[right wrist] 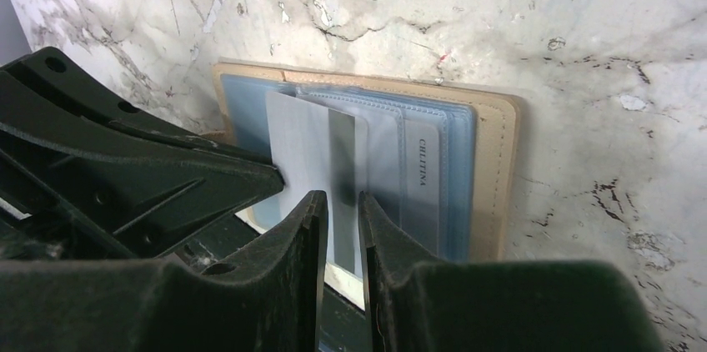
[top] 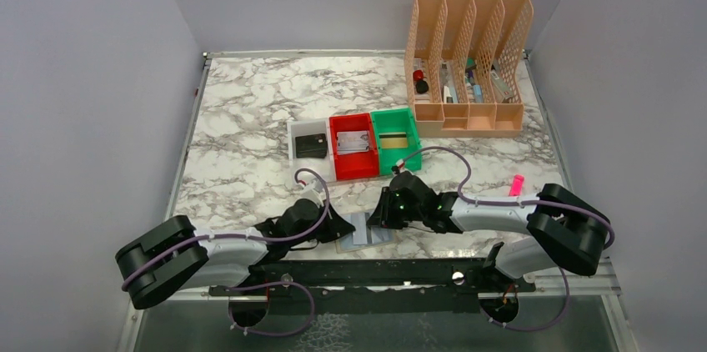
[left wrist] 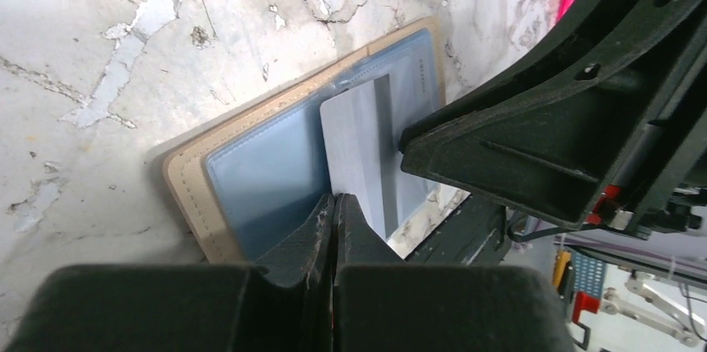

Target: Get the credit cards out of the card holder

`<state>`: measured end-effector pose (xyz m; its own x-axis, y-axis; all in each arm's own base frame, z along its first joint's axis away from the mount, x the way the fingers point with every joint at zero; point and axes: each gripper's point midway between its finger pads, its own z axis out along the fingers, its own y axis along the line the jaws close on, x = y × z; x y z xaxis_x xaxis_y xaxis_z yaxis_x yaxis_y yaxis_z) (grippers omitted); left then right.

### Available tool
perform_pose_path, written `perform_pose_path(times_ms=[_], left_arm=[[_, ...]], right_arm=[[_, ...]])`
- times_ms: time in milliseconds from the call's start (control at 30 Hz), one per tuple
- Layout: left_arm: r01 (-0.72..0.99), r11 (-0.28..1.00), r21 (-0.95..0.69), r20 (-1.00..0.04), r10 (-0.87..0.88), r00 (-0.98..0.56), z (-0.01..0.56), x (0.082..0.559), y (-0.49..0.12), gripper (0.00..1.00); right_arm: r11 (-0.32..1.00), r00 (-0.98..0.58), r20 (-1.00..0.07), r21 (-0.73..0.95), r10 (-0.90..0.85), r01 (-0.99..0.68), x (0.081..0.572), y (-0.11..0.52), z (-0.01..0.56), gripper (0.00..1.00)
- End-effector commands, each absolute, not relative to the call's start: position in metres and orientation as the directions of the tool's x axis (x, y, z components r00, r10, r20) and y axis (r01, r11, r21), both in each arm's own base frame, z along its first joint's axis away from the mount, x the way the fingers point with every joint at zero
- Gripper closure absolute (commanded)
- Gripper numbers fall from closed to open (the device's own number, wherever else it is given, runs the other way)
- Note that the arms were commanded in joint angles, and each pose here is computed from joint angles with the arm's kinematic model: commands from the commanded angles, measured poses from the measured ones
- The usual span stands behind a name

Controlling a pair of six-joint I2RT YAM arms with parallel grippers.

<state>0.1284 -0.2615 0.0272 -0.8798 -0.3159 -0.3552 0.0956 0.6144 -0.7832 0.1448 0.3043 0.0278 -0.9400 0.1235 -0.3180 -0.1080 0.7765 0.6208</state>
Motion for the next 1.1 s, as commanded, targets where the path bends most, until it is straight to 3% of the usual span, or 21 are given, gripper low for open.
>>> perform_pose_path(times_ms=[0, 267, 567, 700, 1067], left_arm=[[0.104, 0.517, -0.850, -0.329, -0.366, -0.870, 0.050, 0.128, -0.269, 1.00], [0.102, 0.557, -0.824, -0.345, -0.352, -0.870, 0.046, 0.125, -0.260, 1.00], [0.102, 0.716, -0.690, -0.434, -0.297, -0.851, 0.038, 0.134, -0.238, 1.00], [0.126, 0.703, -0.700, -0.452, -0.300, -0.840, 0.047, 0.135, -0.238, 1.00], [0.176, 0.672, -0.719, -0.470, -0.283, -0.836, 0.058, 0.137, -0.250, 1.00]], right_arm=[[0.894, -0.951, -0.295, 0.444, 0.087, -0.056, 0.130, 0.262, -0.010, 0.74], [0.902, -0.935, -0.336, 0.430, 0.112, -0.046, 0.139, 0.257, -0.002, 0.73], [0.893, -0.930, -0.352, 0.445, 0.104, -0.069, 0.142, 0.262, 0.007, 0.73], [0.867, -0.919, -0.384, 0.483, 0.087, -0.120, 0.147, 0.273, 0.024, 0.70], [0.624, -0.911, -0.407, 0.698, -0.059, -0.352, 0.128, 0.332, 0.077, 0.66]])
